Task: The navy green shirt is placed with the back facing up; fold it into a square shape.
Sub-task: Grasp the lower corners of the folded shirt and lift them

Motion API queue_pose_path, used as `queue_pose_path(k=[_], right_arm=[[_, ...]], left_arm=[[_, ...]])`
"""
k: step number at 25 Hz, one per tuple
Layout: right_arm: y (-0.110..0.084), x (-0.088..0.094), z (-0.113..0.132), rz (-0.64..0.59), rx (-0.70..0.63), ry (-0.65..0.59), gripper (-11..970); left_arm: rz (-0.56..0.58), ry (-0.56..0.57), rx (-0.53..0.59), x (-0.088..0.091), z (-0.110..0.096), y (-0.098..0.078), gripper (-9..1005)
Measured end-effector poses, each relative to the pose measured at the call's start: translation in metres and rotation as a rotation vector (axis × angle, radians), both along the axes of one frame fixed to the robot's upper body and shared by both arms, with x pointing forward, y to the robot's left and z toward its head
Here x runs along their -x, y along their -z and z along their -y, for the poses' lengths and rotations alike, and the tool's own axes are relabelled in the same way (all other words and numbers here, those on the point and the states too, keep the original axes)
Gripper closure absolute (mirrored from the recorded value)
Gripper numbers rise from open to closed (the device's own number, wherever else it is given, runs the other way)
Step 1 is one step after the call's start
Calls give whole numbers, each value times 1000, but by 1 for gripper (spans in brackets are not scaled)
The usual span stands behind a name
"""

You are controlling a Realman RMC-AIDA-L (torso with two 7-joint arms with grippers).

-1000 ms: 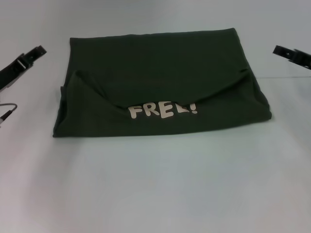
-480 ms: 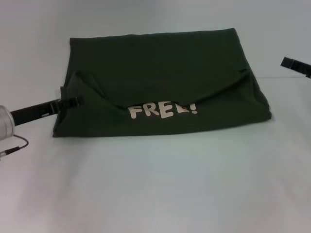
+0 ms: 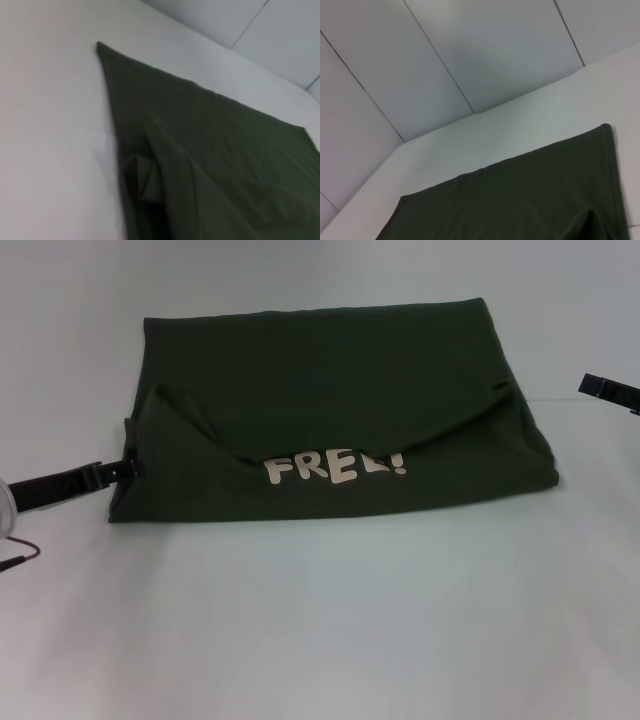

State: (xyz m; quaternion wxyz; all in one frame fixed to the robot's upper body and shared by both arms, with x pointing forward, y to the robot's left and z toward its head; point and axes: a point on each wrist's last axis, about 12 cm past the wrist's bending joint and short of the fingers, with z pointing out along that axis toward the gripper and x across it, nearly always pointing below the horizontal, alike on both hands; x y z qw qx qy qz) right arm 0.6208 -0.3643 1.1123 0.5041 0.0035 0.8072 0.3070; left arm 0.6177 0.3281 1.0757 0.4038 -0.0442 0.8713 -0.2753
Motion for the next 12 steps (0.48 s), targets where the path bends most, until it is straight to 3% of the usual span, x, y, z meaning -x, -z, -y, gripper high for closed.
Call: queue_pose_path(k=[12], right_arm=[[0,0,-1,-1,2,-4,215]], left_arm=[[-12,28,-86,-1,19,16,218]])
